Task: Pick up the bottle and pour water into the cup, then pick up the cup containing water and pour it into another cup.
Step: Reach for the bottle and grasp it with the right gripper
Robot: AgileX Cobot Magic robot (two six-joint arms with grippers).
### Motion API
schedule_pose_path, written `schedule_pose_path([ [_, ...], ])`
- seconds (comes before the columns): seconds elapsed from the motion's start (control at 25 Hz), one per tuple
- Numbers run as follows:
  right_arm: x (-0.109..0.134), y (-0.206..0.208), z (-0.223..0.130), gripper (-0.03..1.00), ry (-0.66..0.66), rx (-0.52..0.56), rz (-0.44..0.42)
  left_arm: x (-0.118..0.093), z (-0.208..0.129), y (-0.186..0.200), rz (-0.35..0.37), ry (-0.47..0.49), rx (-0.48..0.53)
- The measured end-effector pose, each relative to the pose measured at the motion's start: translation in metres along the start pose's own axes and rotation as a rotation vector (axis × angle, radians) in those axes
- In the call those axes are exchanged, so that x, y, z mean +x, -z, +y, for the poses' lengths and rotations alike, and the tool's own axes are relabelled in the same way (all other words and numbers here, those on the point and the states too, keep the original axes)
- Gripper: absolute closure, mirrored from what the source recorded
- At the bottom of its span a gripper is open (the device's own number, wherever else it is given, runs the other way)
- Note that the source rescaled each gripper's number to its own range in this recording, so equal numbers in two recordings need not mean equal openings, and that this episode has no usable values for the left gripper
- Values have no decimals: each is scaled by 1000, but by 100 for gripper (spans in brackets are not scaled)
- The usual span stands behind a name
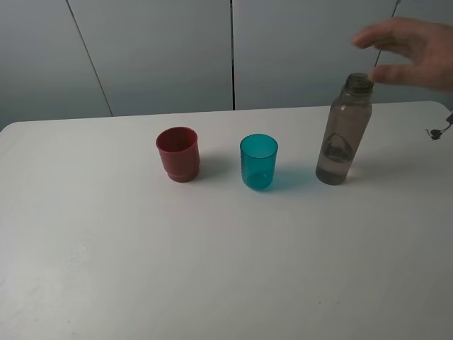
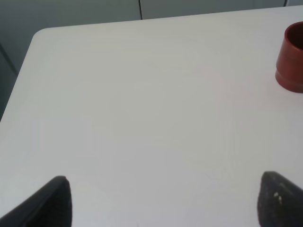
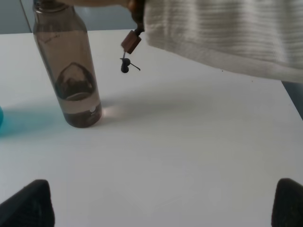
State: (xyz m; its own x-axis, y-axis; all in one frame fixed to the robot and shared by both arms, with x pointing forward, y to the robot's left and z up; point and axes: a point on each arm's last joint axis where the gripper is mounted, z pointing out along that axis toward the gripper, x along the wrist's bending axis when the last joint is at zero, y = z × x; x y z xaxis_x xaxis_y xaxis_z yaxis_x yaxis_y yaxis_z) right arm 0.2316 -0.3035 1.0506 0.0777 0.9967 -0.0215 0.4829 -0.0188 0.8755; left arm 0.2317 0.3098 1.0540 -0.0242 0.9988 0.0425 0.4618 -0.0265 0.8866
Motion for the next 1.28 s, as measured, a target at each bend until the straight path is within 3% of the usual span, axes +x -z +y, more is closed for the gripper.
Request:
schedule_pose_path([
  [1.28, 0, 0, 0, -3, 0, 2, 0, 0, 0, 0, 0, 0, 0],
])
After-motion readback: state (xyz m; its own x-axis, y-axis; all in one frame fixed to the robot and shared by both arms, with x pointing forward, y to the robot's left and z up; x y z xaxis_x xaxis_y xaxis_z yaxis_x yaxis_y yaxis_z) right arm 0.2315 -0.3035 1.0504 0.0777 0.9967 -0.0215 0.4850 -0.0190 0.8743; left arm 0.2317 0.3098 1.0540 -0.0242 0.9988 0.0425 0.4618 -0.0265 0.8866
